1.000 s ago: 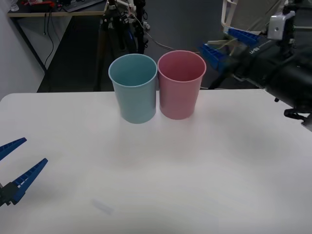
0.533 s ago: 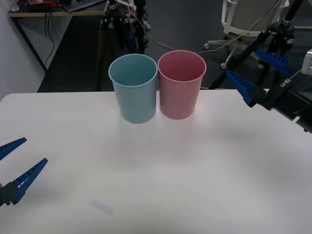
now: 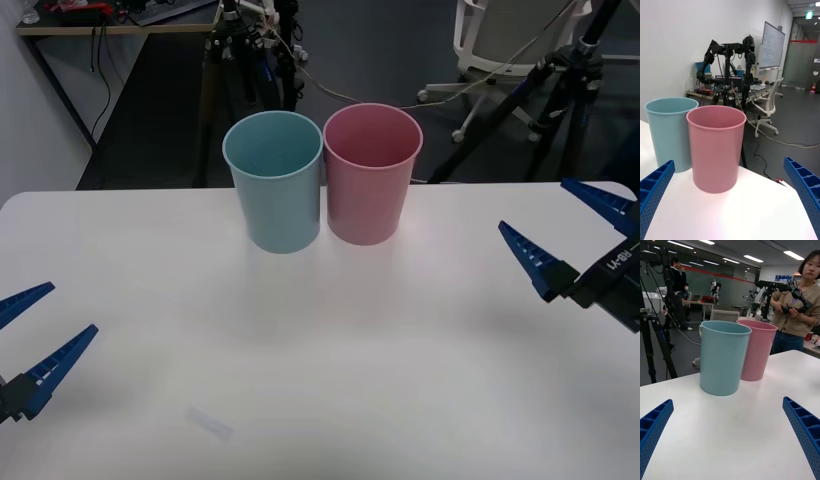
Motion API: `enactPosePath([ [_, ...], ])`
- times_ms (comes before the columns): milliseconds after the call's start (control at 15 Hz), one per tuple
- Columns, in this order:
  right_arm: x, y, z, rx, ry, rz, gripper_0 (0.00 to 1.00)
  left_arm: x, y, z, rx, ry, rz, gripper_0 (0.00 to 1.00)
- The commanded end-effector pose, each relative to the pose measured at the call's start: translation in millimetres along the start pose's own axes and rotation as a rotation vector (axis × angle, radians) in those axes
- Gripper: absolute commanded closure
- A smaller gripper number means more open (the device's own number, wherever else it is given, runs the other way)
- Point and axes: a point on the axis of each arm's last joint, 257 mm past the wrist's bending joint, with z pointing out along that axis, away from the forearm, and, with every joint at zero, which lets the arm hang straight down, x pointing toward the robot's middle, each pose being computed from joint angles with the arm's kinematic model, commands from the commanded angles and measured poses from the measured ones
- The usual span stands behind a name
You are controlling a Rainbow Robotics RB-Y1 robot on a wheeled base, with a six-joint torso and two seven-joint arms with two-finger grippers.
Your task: Grasp the object on the table and drop it into the matching bin: aluminum can to the light blue bin, PET bottle to the pink bin.
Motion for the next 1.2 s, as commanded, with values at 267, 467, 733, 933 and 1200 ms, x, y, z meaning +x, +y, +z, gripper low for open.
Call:
enactPosePath([
  [267,43.6,26.1,-28.9,-0.070,0.013,0.018,0.00,0.0,0.0,0.0,0.000,0.000,0.000,0.00],
  [467,57.8,45.6,-34.7,-0.128,0.013,0.055,0.00,0.0,0.0,0.0,0.000,0.000,0.000,0.00],
  [733,73.8,65.9,-35.9,-0.186,0.018,0.039,0.00,0.0,0.0,0.0,0.000,0.000,0.000,0.00],
  [933,79.8,76.7,-35.0,-0.218,0.027,0.035,0.00,0.0,0.0,0.0,0.000,0.000,0.000,0.00],
  [1200,77.3,87.1,-30.7,-0.248,0.016,0.048,0.00,0.0,0.0,0.0,0.000,0.000,0.000,0.00],
])
